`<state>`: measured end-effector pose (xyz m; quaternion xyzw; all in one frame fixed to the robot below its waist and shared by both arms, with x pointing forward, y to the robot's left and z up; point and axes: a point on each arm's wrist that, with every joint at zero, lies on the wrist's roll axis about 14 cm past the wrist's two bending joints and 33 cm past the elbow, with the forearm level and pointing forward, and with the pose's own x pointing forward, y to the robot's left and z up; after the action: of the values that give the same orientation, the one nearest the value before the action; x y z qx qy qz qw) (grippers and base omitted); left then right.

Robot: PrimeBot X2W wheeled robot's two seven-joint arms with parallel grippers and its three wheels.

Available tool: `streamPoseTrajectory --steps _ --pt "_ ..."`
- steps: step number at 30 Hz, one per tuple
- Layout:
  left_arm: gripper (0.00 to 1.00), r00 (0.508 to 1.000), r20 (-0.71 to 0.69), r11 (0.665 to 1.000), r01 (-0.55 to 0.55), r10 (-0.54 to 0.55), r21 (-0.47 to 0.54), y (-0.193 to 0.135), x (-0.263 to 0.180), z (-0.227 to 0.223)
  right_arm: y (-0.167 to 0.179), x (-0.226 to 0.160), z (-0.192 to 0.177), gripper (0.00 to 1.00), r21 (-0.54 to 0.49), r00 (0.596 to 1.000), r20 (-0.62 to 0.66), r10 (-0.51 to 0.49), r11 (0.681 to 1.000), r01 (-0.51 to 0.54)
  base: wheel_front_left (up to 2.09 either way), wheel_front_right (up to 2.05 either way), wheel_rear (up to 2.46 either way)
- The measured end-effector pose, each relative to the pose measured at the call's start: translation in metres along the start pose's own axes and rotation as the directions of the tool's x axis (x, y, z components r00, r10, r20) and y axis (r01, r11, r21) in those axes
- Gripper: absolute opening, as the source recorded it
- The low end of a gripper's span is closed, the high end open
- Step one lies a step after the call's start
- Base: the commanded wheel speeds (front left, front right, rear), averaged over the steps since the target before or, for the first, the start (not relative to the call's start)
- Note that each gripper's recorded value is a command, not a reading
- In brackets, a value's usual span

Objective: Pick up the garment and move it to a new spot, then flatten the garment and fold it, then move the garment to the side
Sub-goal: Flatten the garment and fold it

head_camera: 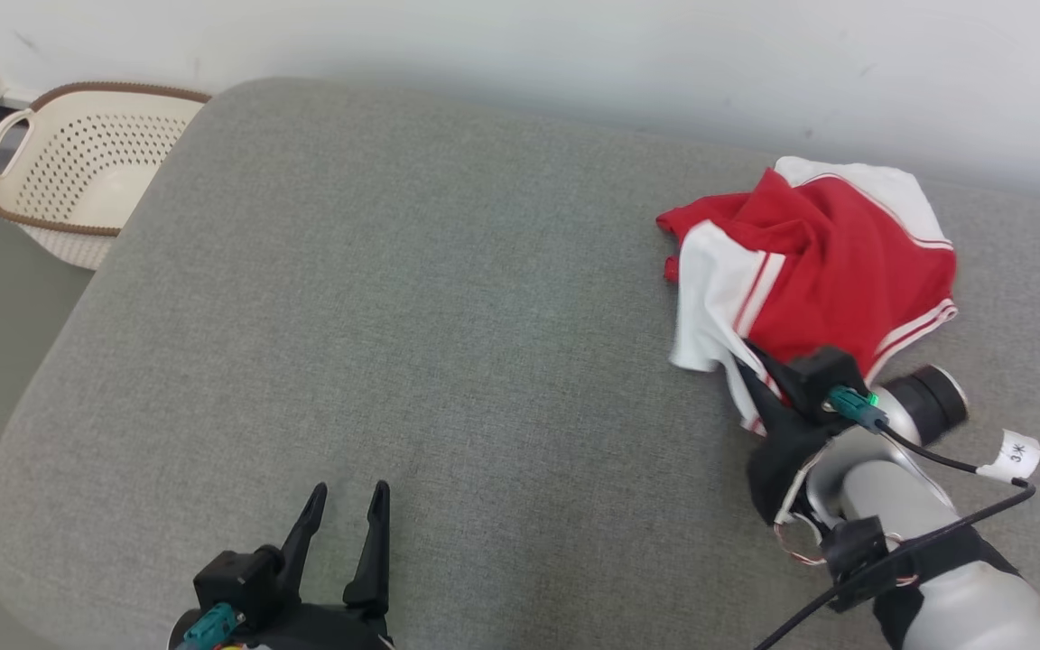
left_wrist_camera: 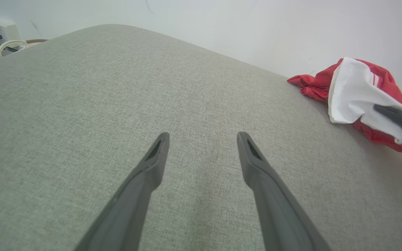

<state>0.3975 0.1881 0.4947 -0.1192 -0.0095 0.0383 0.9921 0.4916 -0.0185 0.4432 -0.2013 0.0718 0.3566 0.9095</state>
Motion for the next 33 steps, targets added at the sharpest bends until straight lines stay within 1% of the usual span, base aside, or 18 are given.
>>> streamPoseTrajectory --steps 3,5,7,8,10,13,15,16,20,22,23,24,25,28,31,33 --pt "1.00 1.000 -0.005 1.000 0.002 -0.002 -0.002 -0.001 -0.003 -0.002 0.010 0.002 0.038 0.00 -0.022 0.993 0.114 0.027 0.999 -0.024 0.00 0.00 0.00" --pt "1.00 1.000 0.004 1.000 0.014 -0.014 0.001 -0.004 -0.002 0.001 0.023 -0.001 0.069 0.00 -0.062 0.976 0.206 0.071 0.996 -0.059 0.00 0.00 0.00" --pt "1.00 1.000 0.011 1.000 0.024 -0.024 0.000 -0.007 -0.002 0.003 0.044 -0.011 0.083 0.00 -0.097 0.957 0.254 0.138 0.988 -0.116 0.00 0.00 0.00" --pt "1.00 0.999 0.015 0.999 0.036 -0.036 0.002 -0.011 -0.004 0.004 0.070 -0.025 0.083 0.00 -0.107 0.939 0.266 0.216 0.975 -0.194 0.00 0.00 0.00" --pt "1.00 0.999 0.013 0.999 0.045 -0.045 0.002 -0.014 -0.005 0.003 0.084 -0.039 0.075 0.00 -0.105 0.930 0.248 0.270 0.962 -0.251 0.00 0.00 0.00" --pt "1.00 0.997 0.022 0.997 0.076 -0.076 0.010 -0.022 -0.003 0.006 0.106 -0.064 0.047 0.00 -0.063 0.920 0.174 0.351 0.936 -0.345 0.00 0.00 0.00" --pt "1.00 0.995 0.025 0.996 0.092 -0.092 0.010 -0.028 -0.002 0.007 0.113 -0.080 0.030 0.00 -0.029 0.914 0.125 0.386 0.922 -0.386 0.00 0.00 0.00" --pt "1.00 0.995 0.025 0.995 0.100 -0.100 0.010 -0.031 -0.001 0.007 0.115 -0.088 0.024 0.00 0.000 0.912 0.111 0.396 0.917 -0.398 0.00 0.00 0.00" --pt "1.00 0.991 0.012 0.991 0.136 -0.136 0.011 -0.042 -0.001 0.002 0.105 -0.109 0.006 0.00 0.089 0.929 0.030 0.369 0.925 -0.371 0.00 0.00 0.00" --pt "1.00 0.988 0.010 0.988 0.152 -0.153 0.011 -0.048 0.001 0.001 0.113 -0.126 -0.010 0.00 0.131 0.925 -0.030 0.379 0.919 -0.373 0.00 0.00 0.00" --pt "1.00 0.987 0.009 0.987 0.160 -0.161 0.014 -0.051 0.002 0.001 0.115 -0.134 -0.019 0.11 0.162 0.924 -0.056 0.378 0.917 -0.365 0.00 0.00 0.00" --pt "1.00 0.986 0.007 0.986 0.168 -0.168 0.015 -0.054 0.003 0.000 0.110 -0.139 -0.024 0.45 0.188 0.929 -0.071 0.363 0.919 -0.345 0.00 0.00 0.00" --pt "1.00 0.984 0.006 0.984 0.175 -0.176 0.018 -0.057 0.005 0.000 0.101 -0.141 -0.022 1.00 0.199 0.939 -0.059 0.340 0.925 -0.323 0.00 0.00 0.00" --pt "1.00 0.975 0.030 0.975 0.218 -0.219 0.035 -0.071 0.018 0.008 0.074 -0.141 -0.009 1.00 0.218 0.965 0.013 0.261 0.941 -0.257 0.00 0.00 0.00" --pt "1.00 0.963 0.050 0.963 0.264 -0.266 0.057 -0.088 0.033 0.016 0.050 -0.142 -0.006 1.00 0.230 0.983 0.041 0.177 0.956 -0.182 0.00 0.00 0.00" --pt "1.00 0.950 0.065 0.951 0.301 -0.306 0.072 -0.103 0.044 0.021 0.036 -0.140 -0.003 1.00 0.245 0.991 0.058 0.123 0.960 -0.133 0.00 0.00 0.00"
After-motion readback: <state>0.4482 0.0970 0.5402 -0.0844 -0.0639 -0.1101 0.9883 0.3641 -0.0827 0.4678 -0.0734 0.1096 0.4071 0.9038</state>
